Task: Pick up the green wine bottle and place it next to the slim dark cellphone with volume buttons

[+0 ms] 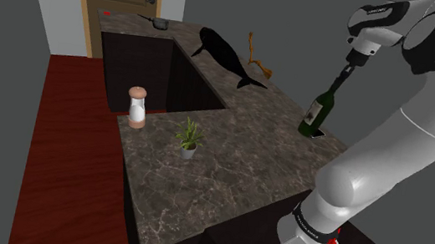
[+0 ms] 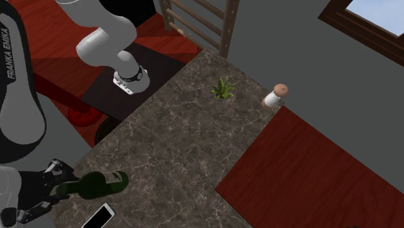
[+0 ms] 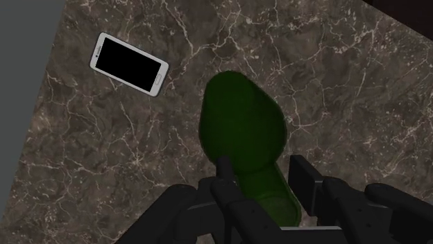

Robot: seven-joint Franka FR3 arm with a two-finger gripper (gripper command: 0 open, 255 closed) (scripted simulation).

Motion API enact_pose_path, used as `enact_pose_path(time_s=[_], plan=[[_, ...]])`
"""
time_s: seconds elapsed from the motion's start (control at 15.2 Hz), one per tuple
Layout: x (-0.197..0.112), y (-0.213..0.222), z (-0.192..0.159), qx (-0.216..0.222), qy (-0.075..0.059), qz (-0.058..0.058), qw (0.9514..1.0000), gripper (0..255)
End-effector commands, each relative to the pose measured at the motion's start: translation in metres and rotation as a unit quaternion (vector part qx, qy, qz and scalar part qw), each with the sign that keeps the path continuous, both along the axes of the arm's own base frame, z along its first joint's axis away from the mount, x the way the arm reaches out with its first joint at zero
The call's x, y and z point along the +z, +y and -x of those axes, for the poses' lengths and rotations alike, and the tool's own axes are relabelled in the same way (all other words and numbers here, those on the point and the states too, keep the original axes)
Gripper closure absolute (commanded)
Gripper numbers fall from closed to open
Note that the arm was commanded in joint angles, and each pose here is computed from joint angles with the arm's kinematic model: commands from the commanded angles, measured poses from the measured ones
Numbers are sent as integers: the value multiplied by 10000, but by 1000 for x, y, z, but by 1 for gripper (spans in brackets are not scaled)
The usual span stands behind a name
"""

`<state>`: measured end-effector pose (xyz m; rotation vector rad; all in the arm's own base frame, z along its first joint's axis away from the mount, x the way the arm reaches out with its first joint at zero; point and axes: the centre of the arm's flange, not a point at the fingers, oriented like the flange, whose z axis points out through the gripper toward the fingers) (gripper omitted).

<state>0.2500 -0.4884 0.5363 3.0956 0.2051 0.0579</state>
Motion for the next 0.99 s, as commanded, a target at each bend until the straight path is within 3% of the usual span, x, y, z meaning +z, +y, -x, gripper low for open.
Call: enact_pose_path(time_s=[0.0,0.2,0.92], plan=[[2,-20,16,13,-5,4,10000,255],[2,-47,37,13,-5,4,10000,255],[-56,-47,37,13,-5,4,10000,255]])
